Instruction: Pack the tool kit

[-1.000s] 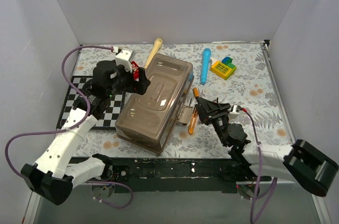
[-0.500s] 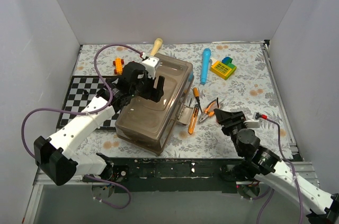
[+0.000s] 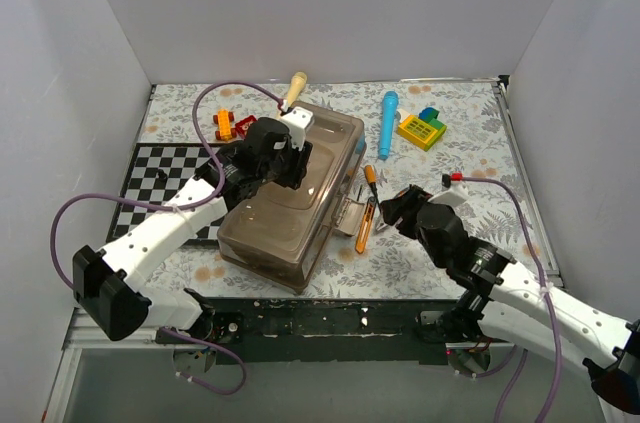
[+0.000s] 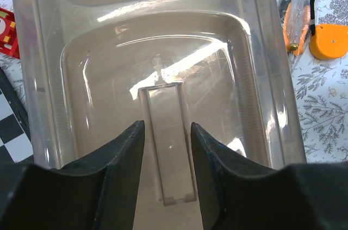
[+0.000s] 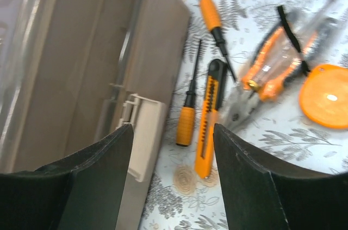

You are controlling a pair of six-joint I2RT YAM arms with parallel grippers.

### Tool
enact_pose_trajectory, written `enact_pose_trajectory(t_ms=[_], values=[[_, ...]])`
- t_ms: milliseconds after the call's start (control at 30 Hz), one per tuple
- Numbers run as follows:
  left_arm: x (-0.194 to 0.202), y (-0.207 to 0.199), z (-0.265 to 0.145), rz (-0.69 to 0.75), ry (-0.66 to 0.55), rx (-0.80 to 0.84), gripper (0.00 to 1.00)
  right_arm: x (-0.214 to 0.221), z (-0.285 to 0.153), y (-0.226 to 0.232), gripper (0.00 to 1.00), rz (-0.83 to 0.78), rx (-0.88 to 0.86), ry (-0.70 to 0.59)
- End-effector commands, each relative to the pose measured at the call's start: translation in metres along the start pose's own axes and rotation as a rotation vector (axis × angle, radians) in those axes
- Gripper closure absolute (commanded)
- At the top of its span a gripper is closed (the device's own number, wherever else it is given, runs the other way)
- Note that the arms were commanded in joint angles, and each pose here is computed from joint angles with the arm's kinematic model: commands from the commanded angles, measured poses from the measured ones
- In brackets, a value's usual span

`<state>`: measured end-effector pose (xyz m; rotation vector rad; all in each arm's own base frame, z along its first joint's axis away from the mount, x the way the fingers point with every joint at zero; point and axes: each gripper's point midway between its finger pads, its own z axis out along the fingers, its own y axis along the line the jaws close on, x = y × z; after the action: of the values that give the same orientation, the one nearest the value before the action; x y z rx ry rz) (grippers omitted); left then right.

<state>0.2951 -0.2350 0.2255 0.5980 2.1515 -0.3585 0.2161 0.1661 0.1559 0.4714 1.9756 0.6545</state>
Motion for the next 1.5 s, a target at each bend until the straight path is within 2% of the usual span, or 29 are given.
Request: enact_pose_trajectory(t_ms=[0,233,433,800,1467], values=[[0.011,0.003,0.000,0.040,0.061,-0.048,0.64,-0.006,0.001,0.043,0.31,-0.089,-0.129,0.031],[0.012,0.006,0.002,0.054,0.078,-0.081,0.86,0.023,0.014,0.068,0.30,-0.128,-0.161,0.182],[-0.005,0.009,-0.004,0.057,0.034,-0.104,0.93,0.017,0.015,0.088,0.36,-0.079,-0.235,0.156],[-0.018,0.018,-0.012,0.082,0.002,-0.149,0.97,0.026,0.024,0.099,0.39,-0.032,-0.263,0.198],[-0.036,0.029,-0.026,0.113,-0.048,-0.208,0.98,0.046,0.041,0.099,0.43,-0.059,-0.229,0.264]])
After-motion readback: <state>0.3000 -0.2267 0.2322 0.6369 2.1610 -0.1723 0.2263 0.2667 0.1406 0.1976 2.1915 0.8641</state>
